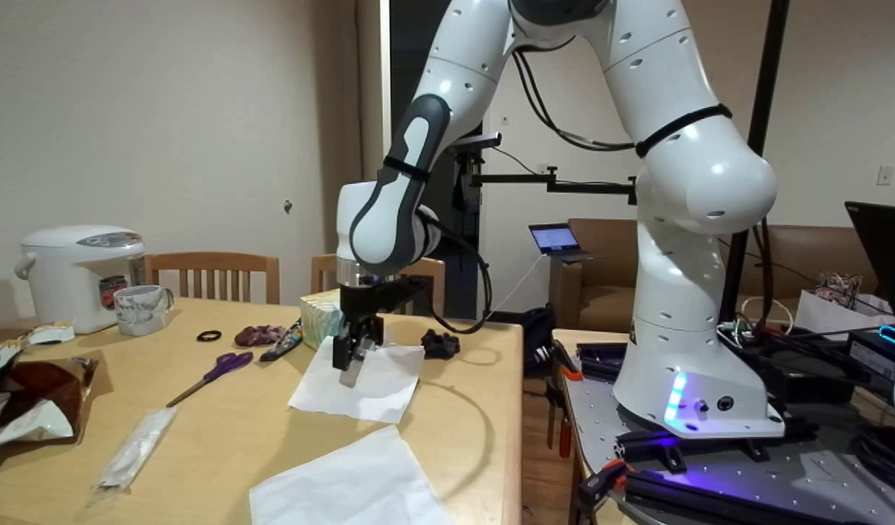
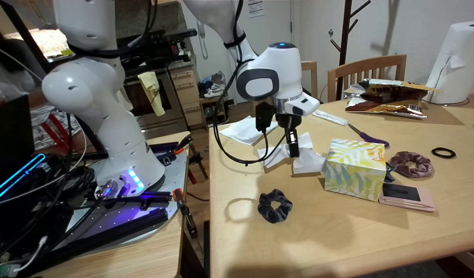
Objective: Use a paper towel to wipe the table
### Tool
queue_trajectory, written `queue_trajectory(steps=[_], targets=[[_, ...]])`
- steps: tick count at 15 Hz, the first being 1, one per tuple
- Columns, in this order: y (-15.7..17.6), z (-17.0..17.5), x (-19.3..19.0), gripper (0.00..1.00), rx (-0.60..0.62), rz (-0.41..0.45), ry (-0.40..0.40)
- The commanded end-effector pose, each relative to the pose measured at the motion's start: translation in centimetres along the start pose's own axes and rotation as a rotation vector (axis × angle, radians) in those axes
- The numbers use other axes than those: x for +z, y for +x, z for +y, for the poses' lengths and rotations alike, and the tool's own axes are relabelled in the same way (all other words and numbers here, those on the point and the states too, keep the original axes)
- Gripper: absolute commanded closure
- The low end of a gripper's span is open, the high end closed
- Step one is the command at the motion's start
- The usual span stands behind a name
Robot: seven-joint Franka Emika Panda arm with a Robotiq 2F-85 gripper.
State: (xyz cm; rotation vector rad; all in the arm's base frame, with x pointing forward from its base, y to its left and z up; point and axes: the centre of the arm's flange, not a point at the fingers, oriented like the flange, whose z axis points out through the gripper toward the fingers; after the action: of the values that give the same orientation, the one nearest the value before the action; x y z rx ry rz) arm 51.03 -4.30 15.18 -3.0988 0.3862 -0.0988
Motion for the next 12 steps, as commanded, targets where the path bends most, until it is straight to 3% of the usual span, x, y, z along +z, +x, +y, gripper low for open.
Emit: queue_trajectory(steps=[1,6,12], targets=[[1.2,-0.1,2.3,1.0,-0.005,-0.002,0.025],[1.4,0.8,3.6,1.0,0.039,-0.029,0.032],[-1.4,3.0,5.7,1.0,0.133,-0.093,0.032]])
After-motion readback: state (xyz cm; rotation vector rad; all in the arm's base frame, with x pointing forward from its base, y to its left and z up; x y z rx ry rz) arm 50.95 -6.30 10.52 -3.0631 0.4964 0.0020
